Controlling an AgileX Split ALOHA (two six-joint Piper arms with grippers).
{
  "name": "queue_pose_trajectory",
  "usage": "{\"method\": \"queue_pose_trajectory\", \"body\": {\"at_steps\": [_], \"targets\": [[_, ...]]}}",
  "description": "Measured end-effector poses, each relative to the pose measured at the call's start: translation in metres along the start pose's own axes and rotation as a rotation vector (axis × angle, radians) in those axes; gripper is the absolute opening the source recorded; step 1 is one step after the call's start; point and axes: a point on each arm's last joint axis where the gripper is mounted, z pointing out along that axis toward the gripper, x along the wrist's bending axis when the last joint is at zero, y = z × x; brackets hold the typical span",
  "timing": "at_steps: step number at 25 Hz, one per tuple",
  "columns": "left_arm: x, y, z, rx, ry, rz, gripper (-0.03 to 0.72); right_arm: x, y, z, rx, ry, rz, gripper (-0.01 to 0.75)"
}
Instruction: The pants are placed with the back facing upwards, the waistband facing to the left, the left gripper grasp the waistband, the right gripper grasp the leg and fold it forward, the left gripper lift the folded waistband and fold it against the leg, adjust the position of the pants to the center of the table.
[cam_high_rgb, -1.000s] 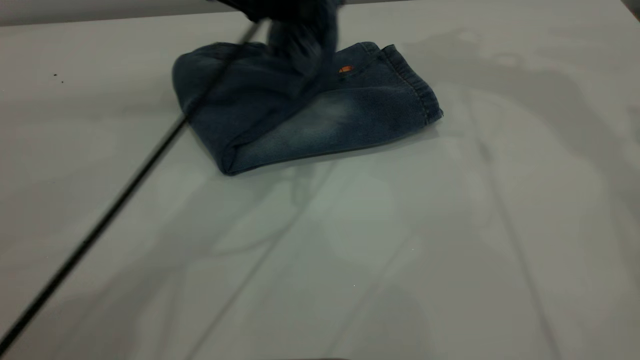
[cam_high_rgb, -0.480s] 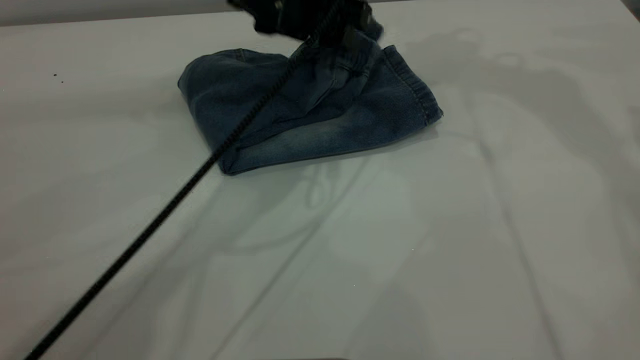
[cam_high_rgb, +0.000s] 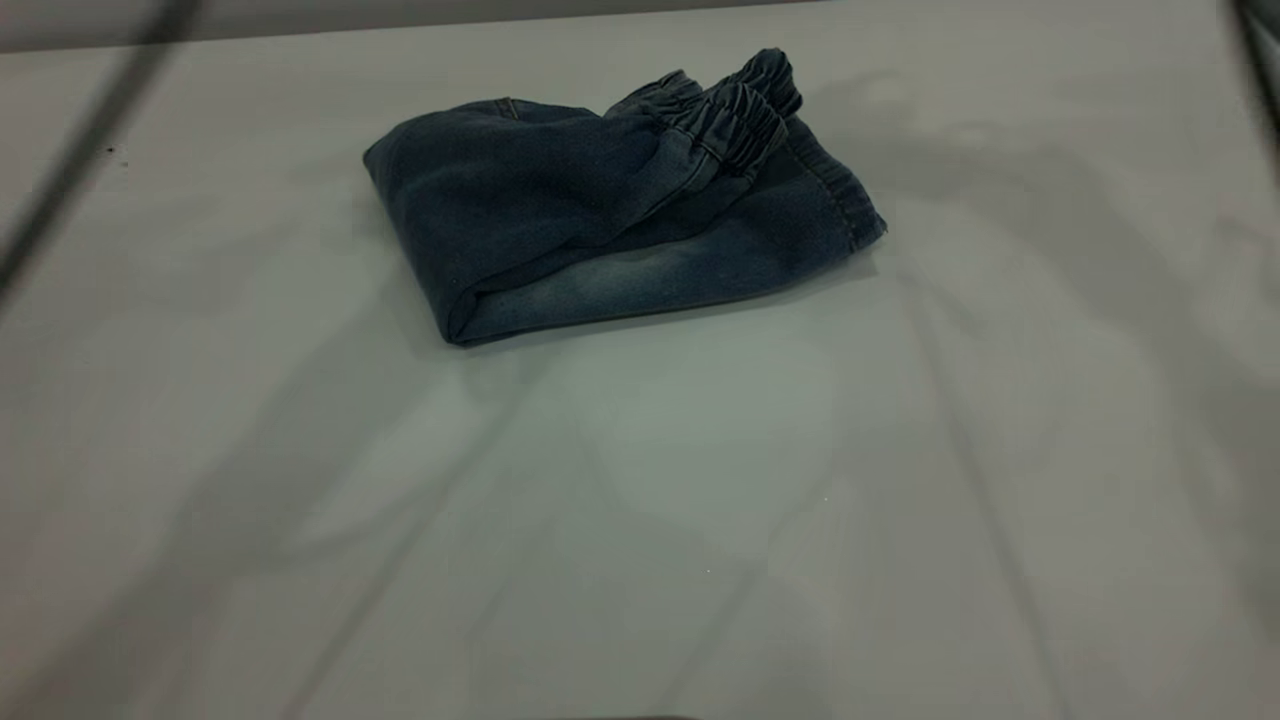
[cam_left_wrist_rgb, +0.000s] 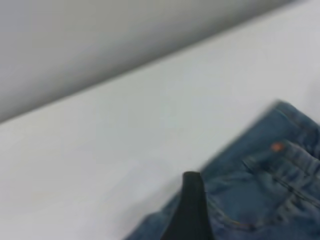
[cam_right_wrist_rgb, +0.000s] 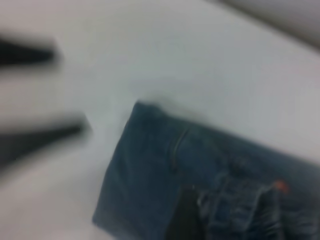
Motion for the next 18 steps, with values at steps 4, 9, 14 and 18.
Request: {"method": "queue_pose_trajectory", "body": {"at_steps": [4, 9, 14, 18], "targets": [[0.008, 0.025, -0.038, -0.091, 0.016, -0.024, 0.571, 0.033, -0.023, 0.066, 0.193, -0.112, -0.073, 0.51], [0.008, 0.038, -0.061, -0.15, 0.012, -0.049, 0.571, 0.066, -0.053, 0.129, 0.316, -0.269, -0.13, 0.507], [0.008, 0.035, -0.062, -0.119, 0.014, -0.078, 0.571, 0.069, -0.084, 0.173, 0.398, -0.318, -0.121, 0.507], [0.008, 0.033, -0.061, -0.091, 0.021, -0.084, 0.571, 0.06, -0.11, 0.199, 0.472, -0.311, -0.064, 0.507]]}}
